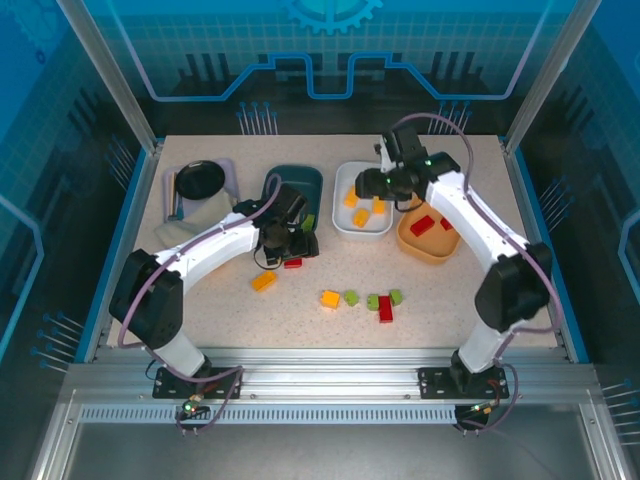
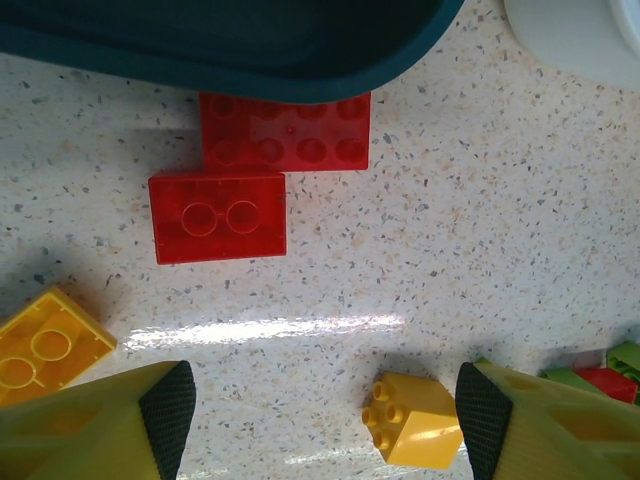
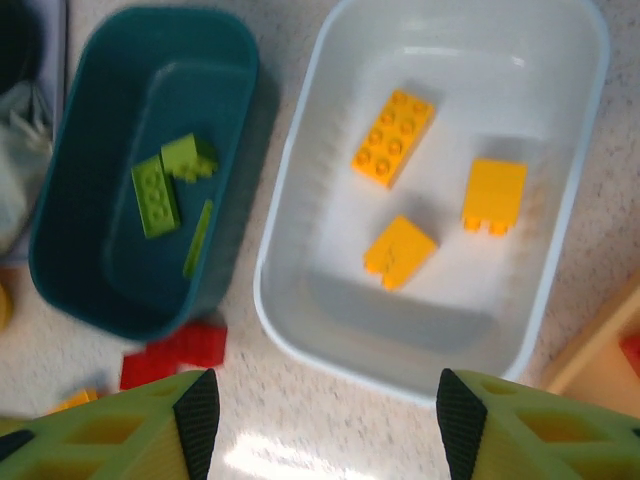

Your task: Sort the legos into containers by color

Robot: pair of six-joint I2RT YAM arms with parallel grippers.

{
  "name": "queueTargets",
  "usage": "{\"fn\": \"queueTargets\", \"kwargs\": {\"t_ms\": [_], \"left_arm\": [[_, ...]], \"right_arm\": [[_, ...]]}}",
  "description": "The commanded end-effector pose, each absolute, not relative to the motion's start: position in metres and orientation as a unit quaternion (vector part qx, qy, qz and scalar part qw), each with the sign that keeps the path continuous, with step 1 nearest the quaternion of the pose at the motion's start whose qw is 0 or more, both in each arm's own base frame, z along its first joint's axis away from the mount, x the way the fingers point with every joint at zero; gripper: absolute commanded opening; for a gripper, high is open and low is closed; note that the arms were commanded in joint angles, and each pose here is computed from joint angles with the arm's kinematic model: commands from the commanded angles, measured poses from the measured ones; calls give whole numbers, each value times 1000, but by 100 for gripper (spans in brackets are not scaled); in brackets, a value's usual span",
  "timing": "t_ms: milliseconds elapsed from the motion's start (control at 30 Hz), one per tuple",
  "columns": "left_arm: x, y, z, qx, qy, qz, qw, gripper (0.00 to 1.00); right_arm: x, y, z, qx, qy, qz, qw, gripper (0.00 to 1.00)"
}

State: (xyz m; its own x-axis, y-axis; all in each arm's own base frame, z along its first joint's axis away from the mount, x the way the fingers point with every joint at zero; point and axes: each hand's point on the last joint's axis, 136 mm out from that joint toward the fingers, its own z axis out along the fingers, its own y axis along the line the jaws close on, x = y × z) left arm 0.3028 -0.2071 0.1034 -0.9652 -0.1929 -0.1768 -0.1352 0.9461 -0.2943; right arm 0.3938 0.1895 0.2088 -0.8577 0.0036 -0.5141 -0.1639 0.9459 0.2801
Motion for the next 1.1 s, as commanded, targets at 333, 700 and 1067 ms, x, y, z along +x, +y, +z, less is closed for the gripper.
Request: {"fn": "queueTargets", "kwargs": {"t_ms": [333, 700, 1067], "left_arm": [[278, -265, 111, 45, 983, -162, 75, 71], [271, -241, 116, -55, 982, -149, 99, 65], [259, -311, 107, 113, 976, -182, 47, 49]], "right_arm": [[253, 157, 167, -132, 971, 128, 156, 62], [208, 207, 125, -259, 956, 109, 91, 57], [211, 181, 168, -183, 949, 129, 223, 53]]}}
